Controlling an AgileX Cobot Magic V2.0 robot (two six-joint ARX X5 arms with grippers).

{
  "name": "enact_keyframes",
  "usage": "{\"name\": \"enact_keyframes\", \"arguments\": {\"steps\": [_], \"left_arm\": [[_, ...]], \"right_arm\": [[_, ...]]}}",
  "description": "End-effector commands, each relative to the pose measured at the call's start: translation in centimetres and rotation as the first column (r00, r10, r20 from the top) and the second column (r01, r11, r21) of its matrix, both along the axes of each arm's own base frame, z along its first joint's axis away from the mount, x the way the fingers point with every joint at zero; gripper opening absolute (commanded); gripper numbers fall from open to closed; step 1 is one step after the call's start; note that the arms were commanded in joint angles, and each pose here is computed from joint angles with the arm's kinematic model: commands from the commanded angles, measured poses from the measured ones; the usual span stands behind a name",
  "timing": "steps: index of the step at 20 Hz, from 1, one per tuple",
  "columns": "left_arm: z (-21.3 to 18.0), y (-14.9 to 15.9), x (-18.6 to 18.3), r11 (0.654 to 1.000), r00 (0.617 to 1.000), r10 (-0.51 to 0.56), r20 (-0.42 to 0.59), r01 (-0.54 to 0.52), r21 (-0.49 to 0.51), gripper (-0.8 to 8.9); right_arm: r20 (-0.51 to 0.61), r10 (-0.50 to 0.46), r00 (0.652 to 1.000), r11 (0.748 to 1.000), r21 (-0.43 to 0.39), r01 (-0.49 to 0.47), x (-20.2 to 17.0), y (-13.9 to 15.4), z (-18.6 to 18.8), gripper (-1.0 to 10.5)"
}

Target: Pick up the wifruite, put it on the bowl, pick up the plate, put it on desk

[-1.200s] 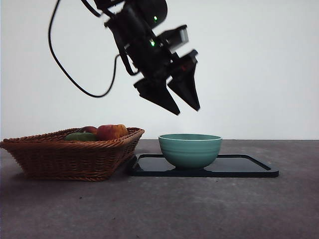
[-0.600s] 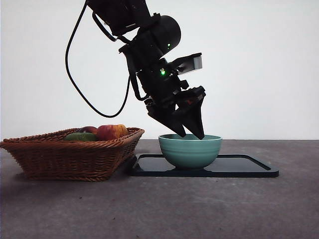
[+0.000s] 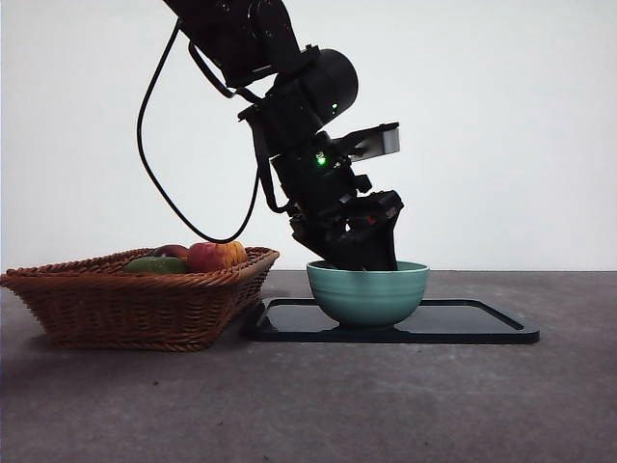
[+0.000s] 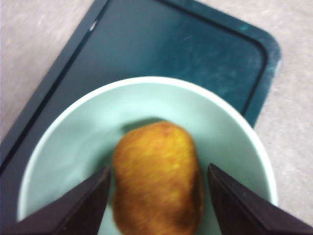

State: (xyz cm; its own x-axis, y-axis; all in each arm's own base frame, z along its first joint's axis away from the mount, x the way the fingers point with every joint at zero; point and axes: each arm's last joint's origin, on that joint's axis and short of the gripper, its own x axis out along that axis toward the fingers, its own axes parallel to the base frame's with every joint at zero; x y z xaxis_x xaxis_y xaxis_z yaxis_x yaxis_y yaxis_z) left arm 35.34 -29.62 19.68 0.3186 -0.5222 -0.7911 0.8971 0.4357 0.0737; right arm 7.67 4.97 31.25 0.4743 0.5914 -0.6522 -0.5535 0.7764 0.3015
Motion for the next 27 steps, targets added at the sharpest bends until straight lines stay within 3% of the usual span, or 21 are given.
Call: {"name": "enact_keyframes", "arguments": {"steps": [1, 9, 13, 17, 23, 27], "left_arm": [[-0.4, -0.9, 0.1, 0.999, 0.999, -0.042, 0.025, 0.042, 0.011, 3.12], [-1.4, -1.1, 0.2, 0.998, 0.999, -0.038, 0.023, 0.037, 0.043, 3.01], [-1.4, -1.0, 0.2, 0.998, 0.999, -0.022, 0.038, 0.02, 0.061, 1.42], [-0.8, -1.0, 0.3, 0.999, 0.999, 0.014, 0.029, -0.015, 0.036, 1.2], [5.3, 0.1, -0.5, 0.986, 0.99, 0.134, 0.05, -0.128, -0.111, 1.2], [12.2, 2.4, -2.7, 0.937, 0.969, 0.243, 0.046, -0.222, -0.271, 1.2]], "right_arm": [[0.012, 0.011, 1.0, 1.0, 0.004, -0.011, 0.0, 0.1, 0.3, 2.0], [0.012, 0.01, 1.0, 1.0, 0.004, -0.01, 0.0, 0.1, 0.3, 2.0], [0.013, 0.01, 1.0, 1.0, 0.004, -0.01, 0.0, 0.1, 0.3, 2.0], [0.016, 0.013, 1.0, 1.0, 0.002, -0.013, 0.0, 0.1, 0.3, 2.0], [0.016, 0.013, 1.0, 1.0, 0.002, -0.013, 0.0, 0.1, 0.3, 2.0], [0.016, 0.013, 1.0, 1.0, 0.002, -0.013, 0.0, 0.1, 0.3, 2.0]]}}
